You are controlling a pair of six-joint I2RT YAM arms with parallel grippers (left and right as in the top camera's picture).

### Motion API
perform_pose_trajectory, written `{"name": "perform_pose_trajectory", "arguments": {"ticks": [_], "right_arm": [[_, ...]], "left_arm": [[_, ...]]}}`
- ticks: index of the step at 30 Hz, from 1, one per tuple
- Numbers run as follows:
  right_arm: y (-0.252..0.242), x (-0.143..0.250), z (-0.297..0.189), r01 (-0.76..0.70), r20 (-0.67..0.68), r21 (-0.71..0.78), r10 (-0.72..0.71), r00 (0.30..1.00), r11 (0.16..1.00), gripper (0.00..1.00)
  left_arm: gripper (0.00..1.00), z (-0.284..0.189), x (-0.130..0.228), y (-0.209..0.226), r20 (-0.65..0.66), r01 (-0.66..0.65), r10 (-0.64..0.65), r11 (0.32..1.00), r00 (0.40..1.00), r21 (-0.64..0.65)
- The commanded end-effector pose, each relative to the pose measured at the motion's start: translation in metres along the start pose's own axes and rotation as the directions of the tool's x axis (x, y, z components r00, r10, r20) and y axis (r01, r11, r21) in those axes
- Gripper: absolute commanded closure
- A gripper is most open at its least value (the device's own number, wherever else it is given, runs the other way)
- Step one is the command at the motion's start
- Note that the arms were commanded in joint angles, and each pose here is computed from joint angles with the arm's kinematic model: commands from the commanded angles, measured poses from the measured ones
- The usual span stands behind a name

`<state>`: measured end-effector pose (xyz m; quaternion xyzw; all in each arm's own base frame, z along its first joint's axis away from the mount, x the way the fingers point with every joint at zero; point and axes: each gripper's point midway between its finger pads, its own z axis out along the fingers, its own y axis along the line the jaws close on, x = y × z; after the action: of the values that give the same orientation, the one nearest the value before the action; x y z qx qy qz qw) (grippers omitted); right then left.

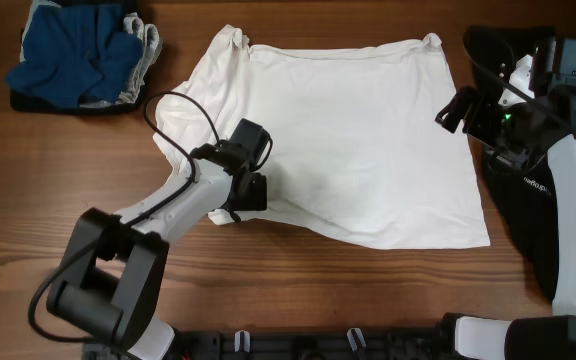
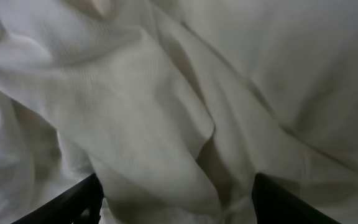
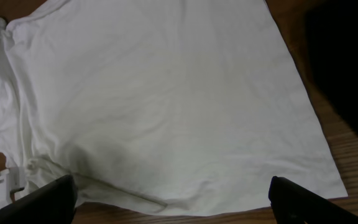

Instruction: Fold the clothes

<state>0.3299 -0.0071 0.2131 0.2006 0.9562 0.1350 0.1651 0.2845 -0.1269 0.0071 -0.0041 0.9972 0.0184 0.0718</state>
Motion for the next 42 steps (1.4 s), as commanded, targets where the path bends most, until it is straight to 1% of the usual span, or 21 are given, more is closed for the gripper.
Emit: {"name": "perform_pose_trajectory", "arguments": {"ticks": [1,2,4,6,8,9,10,13,17,18,20,23,27,32,35,36,42], "right_arm": [[0.004,0.001,0.001,0.027,-0.005,-0.017,-0.027,1.0,0.999,0.0],[0.004,0.0,0.002,0.026,-0.004,-0.018,-0.026,1.0,0.999,0.0],[0.004,0.0,0.002,0.027,-0.005,-0.017,-0.027,1.0,1.0,0.01],[0.004,0.0,0.002,0.026,-0.004,-0.017,-0.026,1.0,1.0,0.0],[0.004,0.0,0.003,0.026,-0.004,-0.018,-0.026,1.0,0.999,0.01],[0.005,-0.001,0.003,0.027,-0.002,-0.018,-0.027,1.0,0.999,0.0],[0.005,-0.001,0.003,0.028,-0.001,-0.018,-0.028,1.0,0.999,0.0],[0.005,-0.003,0.003,0.028,0.003,-0.02,-0.028,1.0,0.999,0.0],[0.005,-0.003,0.003,0.029,0.004,-0.019,-0.028,1.0,0.999,0.01],[0.005,-0.002,0.003,0.029,0.003,-0.019,-0.029,1.0,0.999,0.01],[0.002,0.0,0.004,0.025,-0.006,-0.007,-0.025,1.0,1.0,0.0],[-0.004,0.0,0.004,0.023,-0.007,0.027,-0.023,1.0,0.999,0.01],[-0.006,0.004,0.006,0.02,-0.019,0.035,-0.019,1.0,0.999,0.01],[-0.022,0.028,0.025,-0.009,-0.105,0.08,0.017,0.994,0.997,0.01],[-0.041,0.047,0.04,-0.078,-0.151,0.163,0.103,0.983,0.984,0.01],[-0.052,0.053,0.044,-0.109,-0.156,0.216,0.144,0.977,0.97,0.01],[-0.093,0.078,0.059,-0.172,-0.151,0.402,0.25,0.956,0.899,0.01]], "left_arm": [[0.24,0.003,0.005,0.001,-0.023,0.031,-0.031,1.0,0.999,0.0],[0.25,0.003,0.005,0.001,-0.023,0.038,-0.038,0.999,0.999,0.0],[0.3,0.003,0.005,0.001,-0.024,0.046,-0.046,0.999,0.999,0.0],[0.41,0.003,0.006,0.002,-0.027,0.05,-0.05,0.999,0.998,-0.002],[0.5,0.002,0.005,0.002,-0.025,0.076,-0.076,0.997,0.997,-0.002],[0.57,0.001,0.004,0.002,-0.02,0.096,-0.096,0.995,0.995,0.0],[0.62,-0.001,0.002,0.002,-0.014,0.102,-0.102,0.995,0.995,0.005],[0.66,-0.011,-0.003,0.0,0.011,0.107,-0.107,0.994,0.994,0.021],[0.67,-0.024,-0.006,0.0,0.041,0.109,-0.111,0.993,0.993,0.04],[0.7,-0.025,-0.006,0.0,0.043,0.109,-0.111,0.993,0.993,0.04],[0.79,-0.03,-0.006,0.002,0.048,0.11,-0.112,0.993,0.993,0.04],[0.96,-0.043,-0.01,0.005,0.072,0.122,-0.125,0.991,0.989,0.05],[0.96,-0.065,-0.022,0.009,0.131,0.145,-0.155,0.986,0.979,0.086],[0.96,-0.105,-0.031,0.022,0.198,0.178,-0.201,0.976,0.959,0.126],[0.96,-0.137,-0.04,0.035,0.271,0.214,-0.254,0.962,0.928,0.17],[0.96,-0.146,-0.041,0.041,0.296,0.227,-0.274,0.956,0.915,0.185],[0.96,-0.163,-0.045,0.065,0.341,0.287,-0.344,0.936,0.875,0.205]]}}
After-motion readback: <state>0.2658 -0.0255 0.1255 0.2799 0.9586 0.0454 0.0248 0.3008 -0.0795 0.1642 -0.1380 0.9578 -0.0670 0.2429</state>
